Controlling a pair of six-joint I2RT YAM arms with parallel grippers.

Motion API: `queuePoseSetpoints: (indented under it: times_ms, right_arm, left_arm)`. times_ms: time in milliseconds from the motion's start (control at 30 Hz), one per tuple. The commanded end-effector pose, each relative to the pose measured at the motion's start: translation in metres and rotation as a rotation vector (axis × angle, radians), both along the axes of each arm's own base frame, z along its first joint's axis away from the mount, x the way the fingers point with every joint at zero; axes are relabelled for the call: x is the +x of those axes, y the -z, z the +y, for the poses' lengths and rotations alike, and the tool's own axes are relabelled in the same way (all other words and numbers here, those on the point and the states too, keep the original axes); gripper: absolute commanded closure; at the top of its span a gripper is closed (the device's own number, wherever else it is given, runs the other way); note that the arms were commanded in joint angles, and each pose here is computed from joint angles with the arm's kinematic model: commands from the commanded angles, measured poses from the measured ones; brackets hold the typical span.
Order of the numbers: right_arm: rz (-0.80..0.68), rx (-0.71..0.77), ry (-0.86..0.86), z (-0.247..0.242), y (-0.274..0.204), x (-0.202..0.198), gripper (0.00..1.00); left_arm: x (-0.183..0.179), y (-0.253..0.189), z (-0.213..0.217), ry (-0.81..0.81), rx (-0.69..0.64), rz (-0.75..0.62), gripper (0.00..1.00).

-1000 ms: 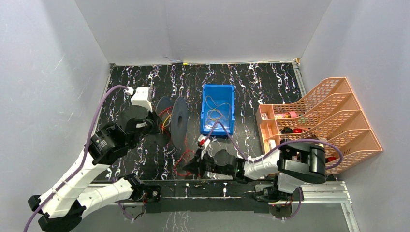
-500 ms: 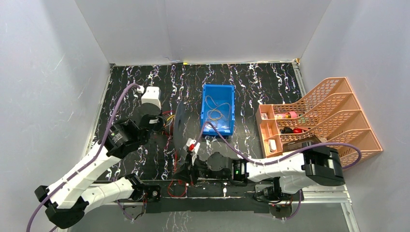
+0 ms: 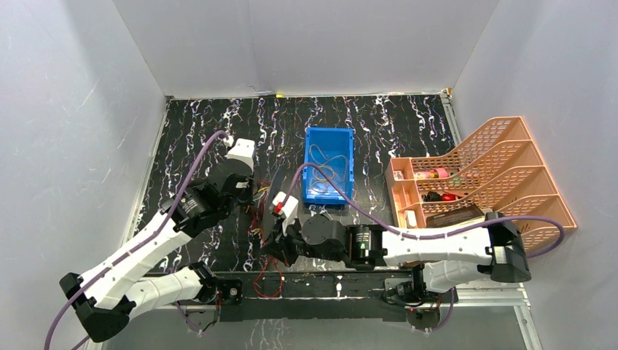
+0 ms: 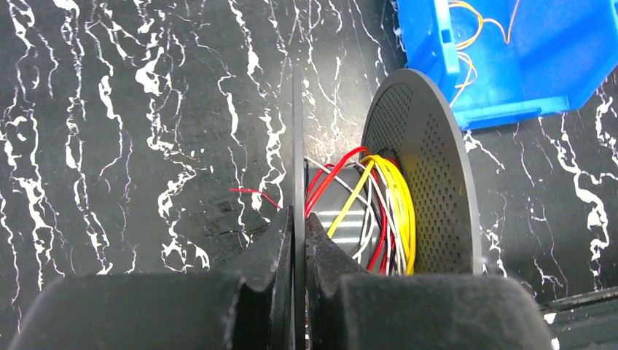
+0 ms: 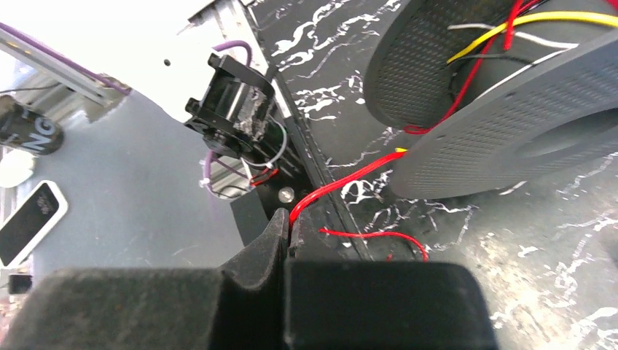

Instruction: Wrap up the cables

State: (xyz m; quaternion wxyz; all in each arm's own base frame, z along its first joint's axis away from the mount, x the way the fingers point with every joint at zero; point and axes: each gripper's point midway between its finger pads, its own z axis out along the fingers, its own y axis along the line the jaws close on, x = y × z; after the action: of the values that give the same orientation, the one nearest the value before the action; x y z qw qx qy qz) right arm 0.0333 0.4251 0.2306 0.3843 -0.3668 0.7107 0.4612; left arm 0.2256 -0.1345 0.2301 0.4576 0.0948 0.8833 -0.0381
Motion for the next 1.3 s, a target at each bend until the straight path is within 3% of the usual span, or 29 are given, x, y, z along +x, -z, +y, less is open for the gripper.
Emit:
queuePoseSetpoints:
  times_ms: [0,467,700,1033,1267]
  right_arm:
    - [-0.075,-0.059,0.064,-0.014,-0.025,0.024,1.00]
    - [-0.190,-0.209,0.197,-0.057,-0.017,0.108,0.96]
    - [-0.217,-0.268,0.342,-0.077,0.000,0.152,0.92]
    - [-0.133,-0.349,0.476,-0.108,0.054,0.193,0.89]
    - [-0.030,-0.339,0.483,-0.117,0.093,0.195,0.83]
  left_arm:
    - [0.002,0.000,-0.011,0.067,-0.007,-0.006,1.00]
    - [-0.012,0.026,-0.029,0.240,0.044,0.106,1.00]
    - [-0.022,0.029,-0.038,0.324,0.024,0.135,1.00]
    - [-0.031,0.025,-0.041,0.382,0.004,0.137,1.00]
    - [-0.034,0.014,-0.045,0.400,-0.027,0.120,1.00]
